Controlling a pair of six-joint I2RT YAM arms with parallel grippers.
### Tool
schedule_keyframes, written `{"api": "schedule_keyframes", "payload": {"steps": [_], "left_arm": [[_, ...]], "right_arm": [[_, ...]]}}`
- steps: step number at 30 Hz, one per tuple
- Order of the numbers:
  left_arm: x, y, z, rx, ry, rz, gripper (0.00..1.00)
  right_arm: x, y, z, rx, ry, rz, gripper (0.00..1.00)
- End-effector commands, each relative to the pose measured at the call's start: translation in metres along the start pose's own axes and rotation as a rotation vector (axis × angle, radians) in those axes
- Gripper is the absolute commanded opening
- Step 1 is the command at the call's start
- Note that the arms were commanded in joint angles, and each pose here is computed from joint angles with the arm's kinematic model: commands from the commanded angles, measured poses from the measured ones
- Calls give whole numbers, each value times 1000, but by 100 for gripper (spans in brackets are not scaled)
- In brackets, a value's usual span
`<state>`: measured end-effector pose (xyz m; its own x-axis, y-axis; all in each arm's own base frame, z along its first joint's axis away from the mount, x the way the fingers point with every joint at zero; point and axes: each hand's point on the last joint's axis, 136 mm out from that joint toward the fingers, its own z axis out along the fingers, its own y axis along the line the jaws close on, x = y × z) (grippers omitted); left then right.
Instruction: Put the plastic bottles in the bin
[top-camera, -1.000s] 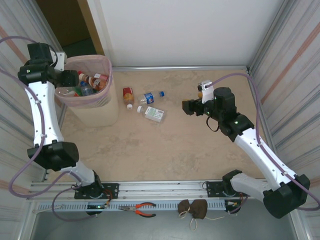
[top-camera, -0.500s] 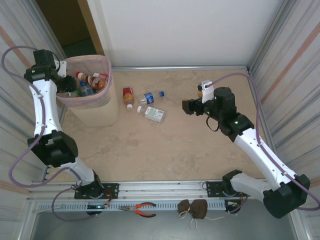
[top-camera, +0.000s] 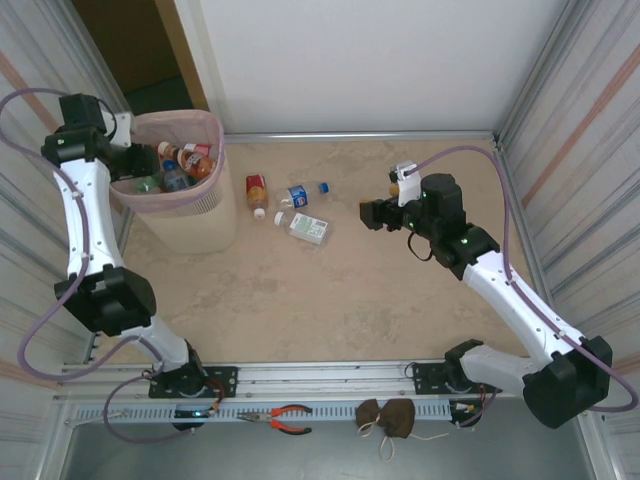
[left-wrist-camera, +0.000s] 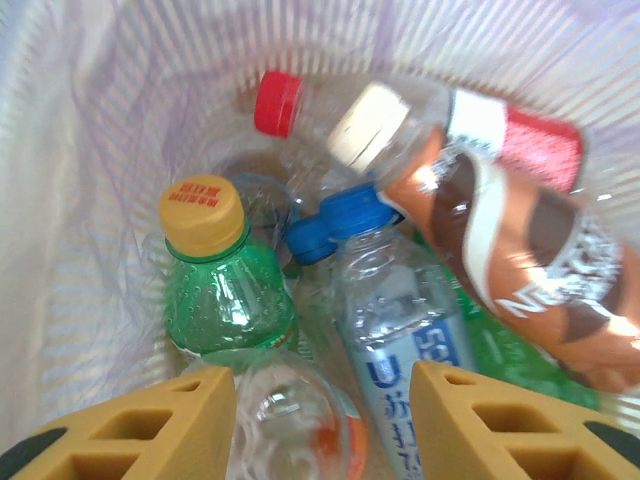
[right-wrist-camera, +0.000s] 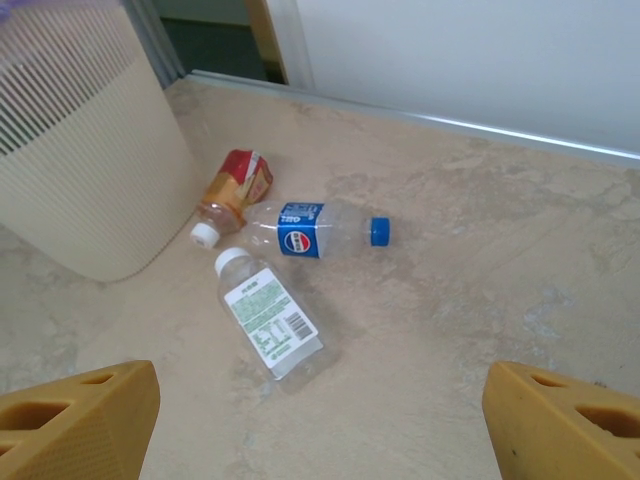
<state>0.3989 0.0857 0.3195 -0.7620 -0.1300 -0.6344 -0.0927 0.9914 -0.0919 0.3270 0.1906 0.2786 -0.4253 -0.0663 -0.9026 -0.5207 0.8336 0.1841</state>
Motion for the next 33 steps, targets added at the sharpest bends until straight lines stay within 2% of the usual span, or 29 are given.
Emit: {"api": "schedule_keyframes", "payload": {"steps": [1, 11, 20, 25, 33], "left_arm": [[-16, -20, -51, 70, -119, -10, 50], [-8, -69, -86, 298, -195, -42, 49], [14, -101, -100, 437, -219, -46, 49], [22, -112, -104, 509, -239, -58, 49], [23, -125, -114, 604, -292, -75, 53]], "right_arm": [[-18, 5, -2, -28, -51, 7, 83], [-16, 11, 4, -51, 7, 30, 82], [4, 47, 50, -145, 164, -73, 77], [37, 67, 88, -227, 288, -218, 75], [96, 65, 142, -296, 455, -462, 74]]}}
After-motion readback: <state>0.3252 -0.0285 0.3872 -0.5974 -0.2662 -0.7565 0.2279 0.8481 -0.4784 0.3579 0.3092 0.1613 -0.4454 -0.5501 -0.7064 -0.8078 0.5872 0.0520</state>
